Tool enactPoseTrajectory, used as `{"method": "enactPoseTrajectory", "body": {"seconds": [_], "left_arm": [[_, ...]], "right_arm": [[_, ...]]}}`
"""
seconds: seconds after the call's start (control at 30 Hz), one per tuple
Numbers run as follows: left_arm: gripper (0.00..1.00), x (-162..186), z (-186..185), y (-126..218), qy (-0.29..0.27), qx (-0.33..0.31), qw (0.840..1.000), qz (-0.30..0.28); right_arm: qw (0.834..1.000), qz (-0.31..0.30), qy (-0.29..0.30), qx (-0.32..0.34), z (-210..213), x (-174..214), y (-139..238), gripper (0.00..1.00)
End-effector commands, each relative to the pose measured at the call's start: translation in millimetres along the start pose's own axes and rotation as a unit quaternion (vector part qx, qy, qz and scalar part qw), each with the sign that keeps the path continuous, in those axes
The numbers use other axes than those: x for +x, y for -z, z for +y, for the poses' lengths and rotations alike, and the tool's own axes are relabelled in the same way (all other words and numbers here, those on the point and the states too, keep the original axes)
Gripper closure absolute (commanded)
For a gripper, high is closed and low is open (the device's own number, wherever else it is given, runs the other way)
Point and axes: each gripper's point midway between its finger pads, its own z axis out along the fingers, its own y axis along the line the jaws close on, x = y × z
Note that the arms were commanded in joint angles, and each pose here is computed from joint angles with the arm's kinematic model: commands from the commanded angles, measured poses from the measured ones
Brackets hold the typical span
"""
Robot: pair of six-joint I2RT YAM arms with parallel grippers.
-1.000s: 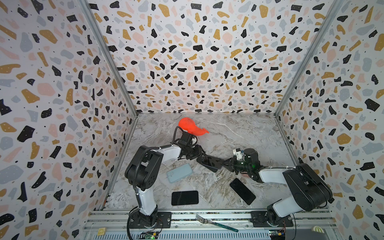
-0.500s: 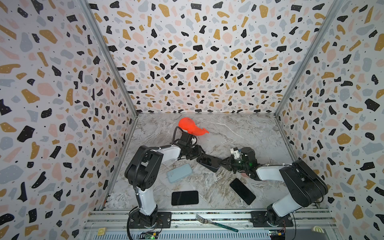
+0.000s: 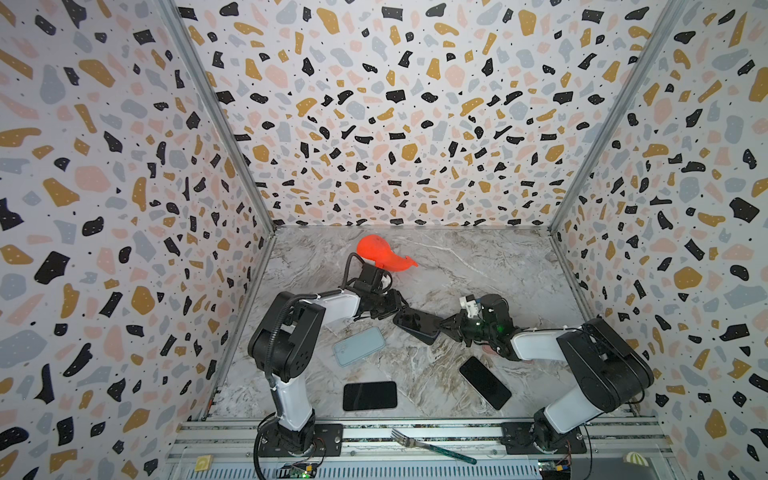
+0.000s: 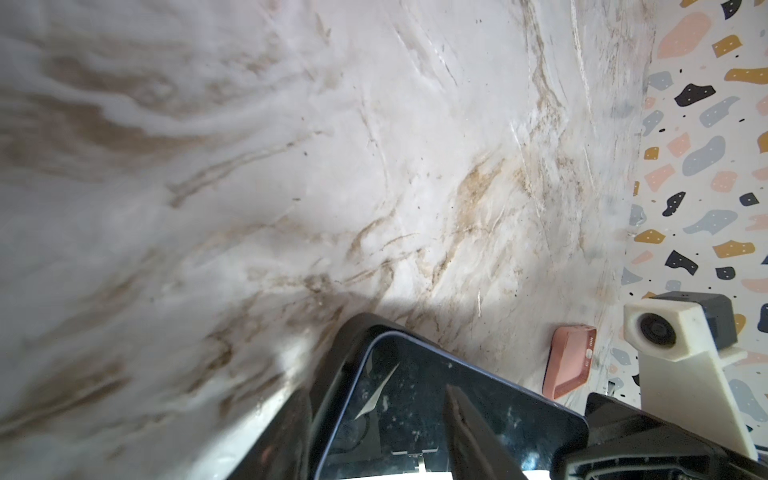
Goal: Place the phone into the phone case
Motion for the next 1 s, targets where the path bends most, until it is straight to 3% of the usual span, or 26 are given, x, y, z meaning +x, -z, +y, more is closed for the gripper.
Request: {"method": "enactPoseTrajectory", "body": {"seconds": [0.0,0.97], "left_arm": [[0.47,-5.2,3.9,3.3,0.003,-0.007,1.0,-0.01],[0.48,29.9,13.6,-17.9,0.026,0.02,0.999,0.024]], "right_arm": [[0.998,0.002,-0.033,0.047,-25.2,4.7,-3.0,1.0],[0.998,0.001,-0.038,0.059,-34.7,8.3,-15.2,1.0]]}}
